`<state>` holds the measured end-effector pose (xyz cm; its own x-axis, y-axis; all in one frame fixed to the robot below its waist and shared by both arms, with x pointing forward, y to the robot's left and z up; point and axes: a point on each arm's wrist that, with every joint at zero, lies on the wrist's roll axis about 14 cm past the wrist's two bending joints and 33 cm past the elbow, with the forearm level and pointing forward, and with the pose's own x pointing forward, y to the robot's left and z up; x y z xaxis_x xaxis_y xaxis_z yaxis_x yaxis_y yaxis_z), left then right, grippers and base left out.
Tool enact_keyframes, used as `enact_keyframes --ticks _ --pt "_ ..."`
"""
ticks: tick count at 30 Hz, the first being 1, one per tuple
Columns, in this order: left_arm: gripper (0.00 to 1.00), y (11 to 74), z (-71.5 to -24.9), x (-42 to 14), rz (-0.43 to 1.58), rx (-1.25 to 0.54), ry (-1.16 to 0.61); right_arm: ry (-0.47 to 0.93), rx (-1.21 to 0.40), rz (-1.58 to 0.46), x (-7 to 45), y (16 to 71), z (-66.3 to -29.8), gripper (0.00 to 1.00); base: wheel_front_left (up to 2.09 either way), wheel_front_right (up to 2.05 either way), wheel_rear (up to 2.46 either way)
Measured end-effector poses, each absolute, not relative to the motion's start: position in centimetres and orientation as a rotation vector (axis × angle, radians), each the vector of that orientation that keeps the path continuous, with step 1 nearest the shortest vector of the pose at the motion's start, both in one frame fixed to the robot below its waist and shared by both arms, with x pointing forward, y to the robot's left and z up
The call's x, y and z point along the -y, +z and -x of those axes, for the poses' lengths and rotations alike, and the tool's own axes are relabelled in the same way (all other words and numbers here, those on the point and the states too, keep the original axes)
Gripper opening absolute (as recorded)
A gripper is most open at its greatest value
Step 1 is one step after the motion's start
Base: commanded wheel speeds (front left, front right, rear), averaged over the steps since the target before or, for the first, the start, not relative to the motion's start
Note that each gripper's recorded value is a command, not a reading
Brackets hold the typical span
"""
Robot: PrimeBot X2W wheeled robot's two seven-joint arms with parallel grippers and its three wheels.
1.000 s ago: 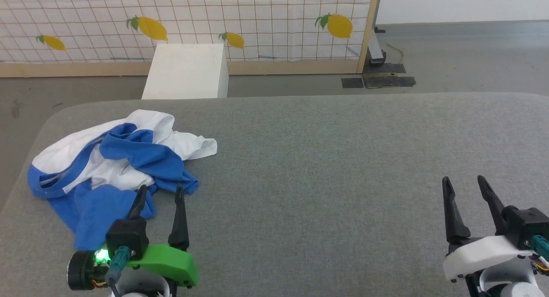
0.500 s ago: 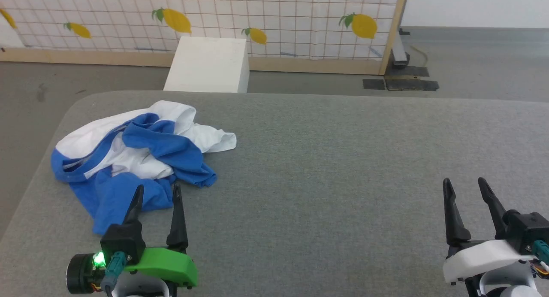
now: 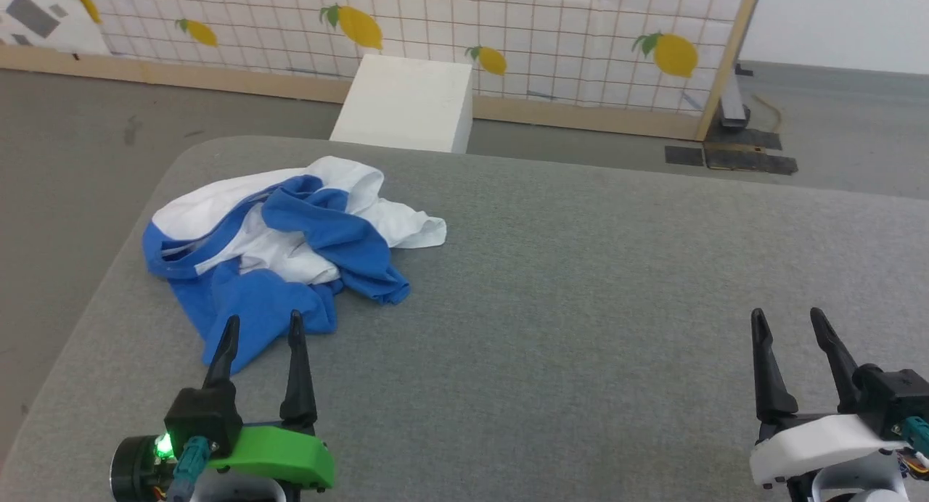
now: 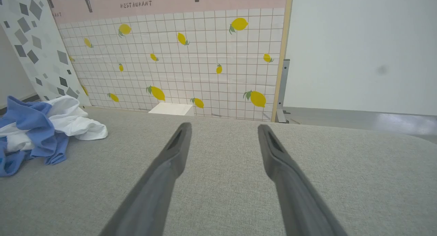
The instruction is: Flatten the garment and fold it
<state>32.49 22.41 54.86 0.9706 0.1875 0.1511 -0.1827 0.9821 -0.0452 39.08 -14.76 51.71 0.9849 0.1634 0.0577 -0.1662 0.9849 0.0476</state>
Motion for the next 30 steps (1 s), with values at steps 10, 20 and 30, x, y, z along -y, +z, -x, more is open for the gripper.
enact_keyframes --ticks 10,20,30 --pt "1.0 55.0 -30.5 -24.1 0.036 0.174 0.253 0.223 0.063 -0.074 12.7 51.7 -39.7 1.0 0.0 0.0 0.0" --pt "1.0 55.2 -28.6 -25.5 0.039 0.199 0.316 0.274 0.065 -0.091 10.8 51.5 -39.9 1.0 0.0 0.0 0.0" --pt "1.0 55.5 -26.4 -26.9 0.041 0.228 0.383 0.322 0.081 -0.11 9.0 51.8 -40.4 1.0 0.0 0.0 0.0"
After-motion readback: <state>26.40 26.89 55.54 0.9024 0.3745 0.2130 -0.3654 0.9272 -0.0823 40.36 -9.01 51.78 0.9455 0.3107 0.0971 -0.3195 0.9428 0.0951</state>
